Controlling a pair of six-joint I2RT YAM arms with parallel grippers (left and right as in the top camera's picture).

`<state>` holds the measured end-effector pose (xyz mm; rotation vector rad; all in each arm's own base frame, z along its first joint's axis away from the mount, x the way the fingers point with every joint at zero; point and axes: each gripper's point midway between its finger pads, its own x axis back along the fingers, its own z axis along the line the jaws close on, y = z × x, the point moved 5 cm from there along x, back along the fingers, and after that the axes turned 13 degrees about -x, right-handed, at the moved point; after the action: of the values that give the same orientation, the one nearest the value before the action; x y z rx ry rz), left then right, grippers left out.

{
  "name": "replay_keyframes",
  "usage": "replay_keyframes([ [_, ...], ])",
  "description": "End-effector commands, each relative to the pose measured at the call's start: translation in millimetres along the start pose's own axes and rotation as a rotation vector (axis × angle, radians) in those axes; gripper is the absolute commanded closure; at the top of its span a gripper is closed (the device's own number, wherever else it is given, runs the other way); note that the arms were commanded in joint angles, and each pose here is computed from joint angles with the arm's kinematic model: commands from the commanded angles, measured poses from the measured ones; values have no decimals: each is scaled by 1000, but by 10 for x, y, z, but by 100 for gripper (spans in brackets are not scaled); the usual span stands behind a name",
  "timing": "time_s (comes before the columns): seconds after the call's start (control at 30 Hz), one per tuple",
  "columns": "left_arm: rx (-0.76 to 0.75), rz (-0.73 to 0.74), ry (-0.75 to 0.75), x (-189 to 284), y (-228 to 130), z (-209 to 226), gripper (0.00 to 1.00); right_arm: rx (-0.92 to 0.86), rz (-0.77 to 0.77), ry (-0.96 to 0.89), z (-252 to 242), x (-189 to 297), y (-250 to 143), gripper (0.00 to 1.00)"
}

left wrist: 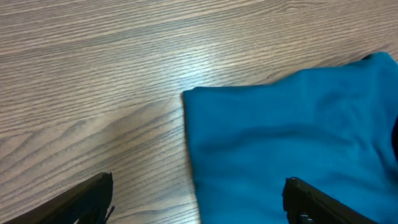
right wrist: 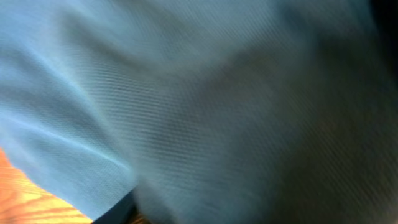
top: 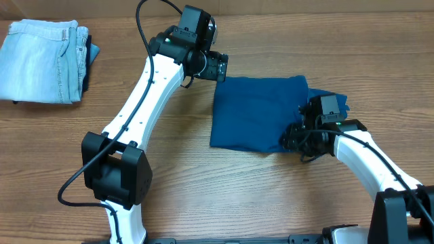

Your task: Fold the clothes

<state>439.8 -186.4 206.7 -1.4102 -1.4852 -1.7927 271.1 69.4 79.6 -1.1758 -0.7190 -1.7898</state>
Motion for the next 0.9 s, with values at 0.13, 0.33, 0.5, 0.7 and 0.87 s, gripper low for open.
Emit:
replay_keyframes([
  [0.13, -30, -44, -1, 139, 88, -45, 9, -98, 36, 11, 43, 388, -225, 59],
  [0.33, -33, -38, -19, 143, 74, -68, 13, 200, -40, 441, 658, 849, -234, 64],
  [0.5, -72, -151, -53, 619, 268, -162, 12, 150, -214, 330, 595, 761, 98, 76],
  [0.7, -116, -460, -22, 1928, 571, -276, 5, 71, -158, 142, 327, 226, 274, 84],
  [0.87, -130, -574, -15, 2608, 430, -348, 3, 21, -64, 60, 156, -18, 210, 83],
])
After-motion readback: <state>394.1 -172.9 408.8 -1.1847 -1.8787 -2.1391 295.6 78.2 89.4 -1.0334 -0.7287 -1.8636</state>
